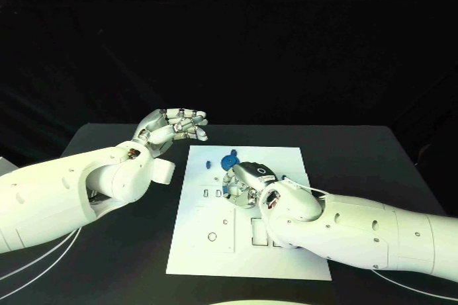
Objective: Assemble the parts on the task board
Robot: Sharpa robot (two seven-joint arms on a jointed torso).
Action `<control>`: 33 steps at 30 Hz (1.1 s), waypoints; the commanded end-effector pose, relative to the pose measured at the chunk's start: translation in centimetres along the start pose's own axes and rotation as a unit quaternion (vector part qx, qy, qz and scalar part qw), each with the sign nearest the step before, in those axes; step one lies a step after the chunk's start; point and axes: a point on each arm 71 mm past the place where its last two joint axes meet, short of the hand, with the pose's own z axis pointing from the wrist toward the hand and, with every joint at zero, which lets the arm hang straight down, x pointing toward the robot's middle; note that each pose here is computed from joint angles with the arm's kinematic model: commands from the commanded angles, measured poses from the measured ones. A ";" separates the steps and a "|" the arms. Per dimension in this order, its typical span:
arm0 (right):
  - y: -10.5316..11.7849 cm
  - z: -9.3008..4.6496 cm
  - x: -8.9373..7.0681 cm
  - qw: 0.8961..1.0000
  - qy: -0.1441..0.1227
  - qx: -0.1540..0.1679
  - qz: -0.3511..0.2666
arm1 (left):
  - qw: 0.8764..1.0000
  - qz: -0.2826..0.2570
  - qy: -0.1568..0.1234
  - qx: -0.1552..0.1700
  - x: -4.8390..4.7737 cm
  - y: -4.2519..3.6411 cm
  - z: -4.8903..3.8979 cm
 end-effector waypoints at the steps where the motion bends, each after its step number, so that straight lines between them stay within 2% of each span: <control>1: 0.2 0.0 0.2 1.000 0.005 -0.007 -0.009 | 1.000 -0.004 0.010 0.004 0.32 -0.08 0.12; 33: 0.6 0.1 0.6 1.000 0.014 -0.010 -0.010 | 1.000 -0.003 0.010 0.003 0.24 -0.04 0.13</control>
